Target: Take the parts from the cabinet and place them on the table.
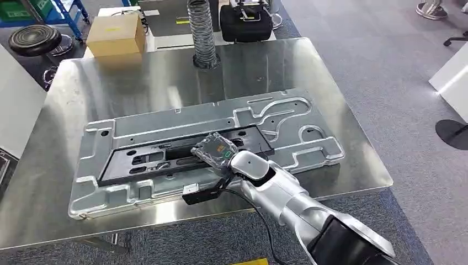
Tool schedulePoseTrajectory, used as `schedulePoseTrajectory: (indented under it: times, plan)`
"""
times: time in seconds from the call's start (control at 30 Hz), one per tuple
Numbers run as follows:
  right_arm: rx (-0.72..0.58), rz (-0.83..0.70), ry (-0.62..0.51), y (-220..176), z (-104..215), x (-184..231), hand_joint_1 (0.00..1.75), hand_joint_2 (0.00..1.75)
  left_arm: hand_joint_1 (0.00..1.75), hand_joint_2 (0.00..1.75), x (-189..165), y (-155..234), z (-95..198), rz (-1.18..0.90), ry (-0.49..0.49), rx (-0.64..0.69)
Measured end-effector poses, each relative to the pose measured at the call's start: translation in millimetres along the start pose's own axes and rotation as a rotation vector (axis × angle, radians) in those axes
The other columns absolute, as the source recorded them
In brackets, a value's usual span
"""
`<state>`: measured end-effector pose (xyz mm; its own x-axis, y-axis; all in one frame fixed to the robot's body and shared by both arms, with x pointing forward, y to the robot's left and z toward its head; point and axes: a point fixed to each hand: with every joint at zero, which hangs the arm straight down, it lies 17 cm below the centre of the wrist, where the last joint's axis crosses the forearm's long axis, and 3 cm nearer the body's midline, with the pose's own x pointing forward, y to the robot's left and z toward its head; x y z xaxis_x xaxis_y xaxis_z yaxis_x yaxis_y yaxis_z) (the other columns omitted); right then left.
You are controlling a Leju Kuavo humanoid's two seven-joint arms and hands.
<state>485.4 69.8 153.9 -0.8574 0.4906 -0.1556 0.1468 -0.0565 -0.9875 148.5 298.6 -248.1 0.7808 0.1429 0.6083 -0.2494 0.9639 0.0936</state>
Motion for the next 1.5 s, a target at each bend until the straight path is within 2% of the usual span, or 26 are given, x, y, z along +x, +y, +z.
schedulePoseTrajectory:
  times: [0.17, 0.2, 0.47, 0.5, 0.63, 0.8, 1.0, 1.13, 1.2, 1.3, 1.43, 1.5]
  plan:
    - [0.037, -0.014, 0.015, 14.8, 8.3, -6.7, 1.75, 1.75, 0.0, 1.75, 2.6, 0.2, -0.4, 0.01, -0.01, 0.0]
    - [0.041, -0.017, 0.016, 16.1, 9.1, -7.4, 0.0, 0.0, 0.0, 1.75, 3.1, -0.6, -0.2, 0.017, -0.012, -0.004]
    - [0.055, -0.027, 0.01, 20.3, 10.9, -7.6, 0.0, 0.0, 0.0, 1.75, 1.2, 0.7, 0.0, 0.025, -0.004, 0.011]
    - [0.051, -0.029, 0.012, 18.9, 10.3, -8.0, 0.0, 0.0, 0.0, 0.0, 1.6, 0.7, -0.2, 0.026, -0.005, 0.012]
    - [0.029, -0.105, 0.014, 15.3, 8.7, -5.6, 0.0, 0.0, 0.0, 0.0, 1.2, 1.8, 0.2, 0.042, -0.005, 0.018]
    - [-0.081, -0.453, 0.015, -8.0, 7.9, -6.4, 0.0, 0.0, 0.0, 0.0, 0.6, 2.7, 0.3, 0.046, -0.003, 0.022]
    - [-0.429, -0.953, -0.054, -101.4, 11.1, -20.4, 0.0, 0.0, 0.0, 0.0, -0.5, 3.1, 0.4, 0.058, 0.004, 0.028]
    - [-0.79, -1.145, -0.127, -189.9, 53.0, -55.3, 0.0, 0.0, 0.0, 0.0, -0.2, 4.0, 0.6, 0.075, 0.001, 0.037]
    - [-0.971, -1.098, -0.129, -223.2, 89.2, -71.9, 0.0, 0.0, 0.0, 0.0, -1.9, 6.5, 1.5, 0.093, 0.002, 0.048]
    - [-1.216, -0.942, -0.1, -270.4, 153.7, -88.5, 0.0, 0.0, 0.0, 0.0, -3.5, 6.8, 2.9, 0.112, 0.001, 0.058]
    - [-1.414, -0.63, -0.021, -306.5, 234.1, -81.6, 0.0, 0.0, 0.0, 0.0, -2.0, 5.7, 3.4, 0.127, -0.007, 0.073]
    - [-1.449, -0.572, -0.005, -307.9, 259.4, -72.1, 0.0, 0.0, 0.0, 0.0, -4.0, 5.8, 4.5, 0.129, -0.006, 0.075]
